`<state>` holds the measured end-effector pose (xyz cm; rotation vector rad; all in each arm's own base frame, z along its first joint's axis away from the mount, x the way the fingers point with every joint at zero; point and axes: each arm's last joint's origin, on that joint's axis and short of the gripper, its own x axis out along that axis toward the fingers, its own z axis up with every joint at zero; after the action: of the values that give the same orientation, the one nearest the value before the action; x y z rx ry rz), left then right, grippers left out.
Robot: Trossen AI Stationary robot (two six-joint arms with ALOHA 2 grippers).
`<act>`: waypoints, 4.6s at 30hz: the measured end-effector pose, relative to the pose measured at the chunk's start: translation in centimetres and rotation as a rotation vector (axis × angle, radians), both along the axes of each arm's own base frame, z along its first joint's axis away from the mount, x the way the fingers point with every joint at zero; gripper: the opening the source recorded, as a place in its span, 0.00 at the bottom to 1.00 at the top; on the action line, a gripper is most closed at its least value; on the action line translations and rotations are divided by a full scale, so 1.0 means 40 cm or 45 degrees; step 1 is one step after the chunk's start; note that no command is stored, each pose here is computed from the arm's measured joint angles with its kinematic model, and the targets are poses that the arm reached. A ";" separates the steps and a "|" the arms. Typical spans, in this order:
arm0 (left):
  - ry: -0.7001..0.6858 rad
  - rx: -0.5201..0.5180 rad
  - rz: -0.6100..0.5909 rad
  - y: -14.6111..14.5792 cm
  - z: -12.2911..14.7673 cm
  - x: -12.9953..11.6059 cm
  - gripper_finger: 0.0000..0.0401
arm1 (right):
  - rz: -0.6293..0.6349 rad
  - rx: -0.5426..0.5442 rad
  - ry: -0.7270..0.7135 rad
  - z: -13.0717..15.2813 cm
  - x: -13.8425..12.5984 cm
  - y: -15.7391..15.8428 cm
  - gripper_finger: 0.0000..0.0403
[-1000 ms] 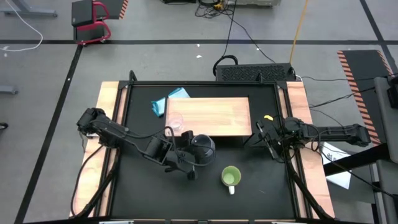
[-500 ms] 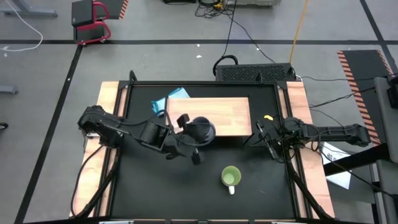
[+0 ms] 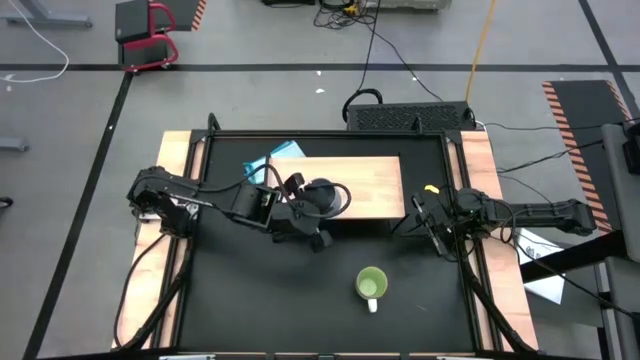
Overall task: Stack small to large cups/mugs on shelf
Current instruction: Put the gray mug on the shelf
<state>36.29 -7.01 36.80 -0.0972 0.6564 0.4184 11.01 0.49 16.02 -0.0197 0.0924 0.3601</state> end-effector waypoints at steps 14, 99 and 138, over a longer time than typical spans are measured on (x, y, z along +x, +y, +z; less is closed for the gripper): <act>0.010 -0.015 -0.029 -0.001 -0.001 0.000 0.01 | -0.001 0.000 0.000 0.000 0.000 0.000 0.00; 0.223 -0.083 0.049 0.056 -0.083 0.037 0.01 | 0.000 -0.009 0.004 -0.001 0.001 0.000 0.00; 0.288 -0.203 0.135 0.178 -0.087 0.034 0.01 | 0.003 -0.031 -0.004 -0.001 0.001 0.000 0.00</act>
<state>37.64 0.10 33.34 -0.2393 0.9104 0.4832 11.05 0.48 15.97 -0.0447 0.0935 0.3609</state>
